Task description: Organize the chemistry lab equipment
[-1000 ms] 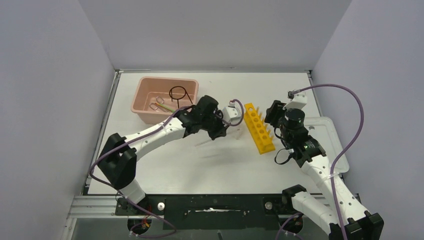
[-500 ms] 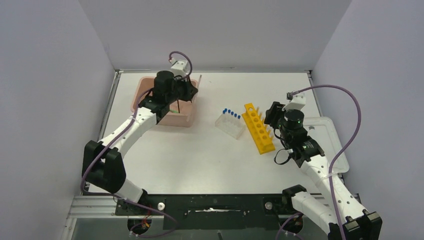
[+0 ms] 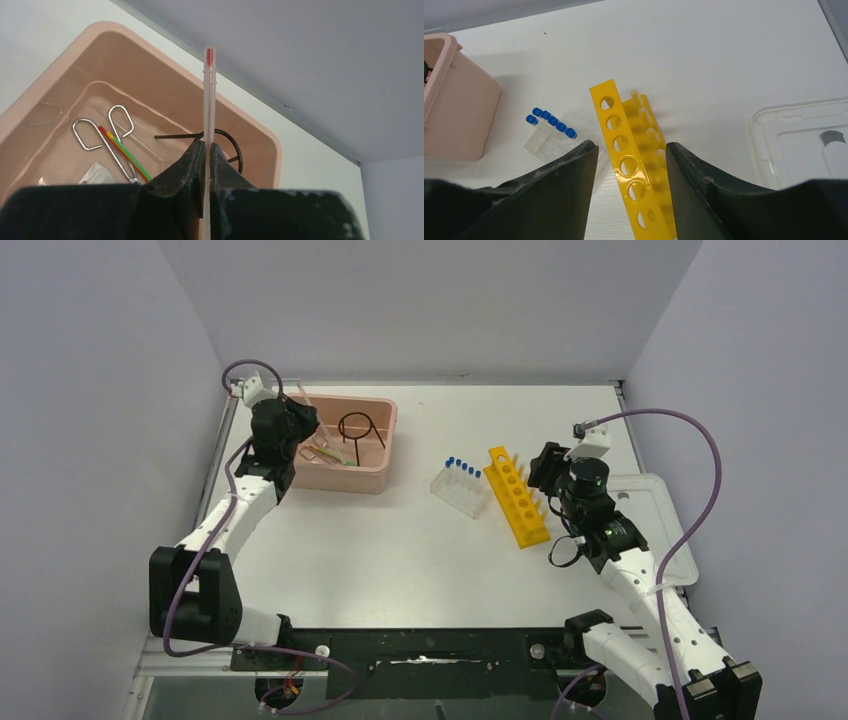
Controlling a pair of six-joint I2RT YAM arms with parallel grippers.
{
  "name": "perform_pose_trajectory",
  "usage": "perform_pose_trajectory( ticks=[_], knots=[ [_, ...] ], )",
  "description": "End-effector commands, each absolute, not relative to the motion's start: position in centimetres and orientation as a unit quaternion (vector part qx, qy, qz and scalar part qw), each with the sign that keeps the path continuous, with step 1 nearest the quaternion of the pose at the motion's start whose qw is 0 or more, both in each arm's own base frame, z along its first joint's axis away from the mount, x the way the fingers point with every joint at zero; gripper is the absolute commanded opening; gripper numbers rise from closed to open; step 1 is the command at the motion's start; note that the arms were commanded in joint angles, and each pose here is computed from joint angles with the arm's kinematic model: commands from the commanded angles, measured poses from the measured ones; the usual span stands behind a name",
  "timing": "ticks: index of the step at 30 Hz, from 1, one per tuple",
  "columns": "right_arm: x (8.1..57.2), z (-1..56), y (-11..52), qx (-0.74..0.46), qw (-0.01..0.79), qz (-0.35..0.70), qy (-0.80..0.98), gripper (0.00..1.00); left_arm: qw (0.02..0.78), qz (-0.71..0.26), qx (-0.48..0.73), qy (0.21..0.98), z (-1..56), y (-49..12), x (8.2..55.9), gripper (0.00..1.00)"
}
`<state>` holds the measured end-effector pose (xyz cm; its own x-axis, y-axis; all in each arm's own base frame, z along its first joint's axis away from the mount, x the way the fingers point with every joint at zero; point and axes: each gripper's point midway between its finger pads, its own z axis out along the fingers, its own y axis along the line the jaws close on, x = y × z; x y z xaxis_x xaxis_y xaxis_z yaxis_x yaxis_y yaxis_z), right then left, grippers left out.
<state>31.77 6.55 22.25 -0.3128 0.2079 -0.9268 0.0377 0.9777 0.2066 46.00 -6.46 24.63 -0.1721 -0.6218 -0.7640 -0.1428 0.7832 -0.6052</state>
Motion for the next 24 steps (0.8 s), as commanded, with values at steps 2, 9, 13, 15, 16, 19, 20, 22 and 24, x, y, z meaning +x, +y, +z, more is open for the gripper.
perform_pose_trajectory(
  ticks=[2, 9, 13, 15, 16, 19, 20, 22, 24],
  knots=[
    [32.5, 23.4, 6.4, 0.078, 0.601, 0.078, 0.791, 0.53, 0.653, -0.190, -0.332, 0.654, 28.2, -3.8, 46.1, 0.00],
    [32.6, 23.0, 6.6, 0.075, 0.597, 0.083, 0.794, 0.53, 0.647, -0.140, -0.350, 0.663, 24.3, -2.3, 46.8, 0.00],
    [32.5, 23.0, 6.4, 0.077, 0.598, 0.080, 0.794, 0.53, 0.641, -0.140, -0.352, 0.668, 22.9, -2.4, 47.0, 0.00],
    [32.4, 23.0, 6.3, 0.078, 0.596, 0.079, 0.795, 0.53, 0.637, -0.135, -0.348, 0.675, 22.3, -2.4, 47.1, 0.00],
    [32.4, 23.0, 6.3, 0.077, 0.596, 0.078, 0.795, 0.53, 0.634, -0.129, -0.346, 0.679, 21.9, -2.4, 47.2, 0.00],
    [32.3, 22.9, 6.3, 0.077, 0.595, 0.078, 0.796, 0.53, 0.631, -0.118, -0.341, 0.687, 21.3, -2.3, 47.5, 0.03],
    [32.3, 22.8, 6.2, 0.078, 0.594, 0.077, 0.797, 0.53, 0.630, -0.115, -0.340, 0.689, 21.2, -2.2, 47.5, 0.08],
    [32.3, 22.8, 6.2, 0.078, 0.593, 0.077, 0.798, 0.53, 0.630, -0.114, -0.336, 0.691, 21.2, -2.3, 47.5, 0.24],
    [32.3, 22.6, 6.3, 0.077, 0.592, 0.078, 0.799, 0.53, 0.627, -0.108, -0.333, 0.696, 21.1, -2.2, 47.3, 0.38]
  ],
)
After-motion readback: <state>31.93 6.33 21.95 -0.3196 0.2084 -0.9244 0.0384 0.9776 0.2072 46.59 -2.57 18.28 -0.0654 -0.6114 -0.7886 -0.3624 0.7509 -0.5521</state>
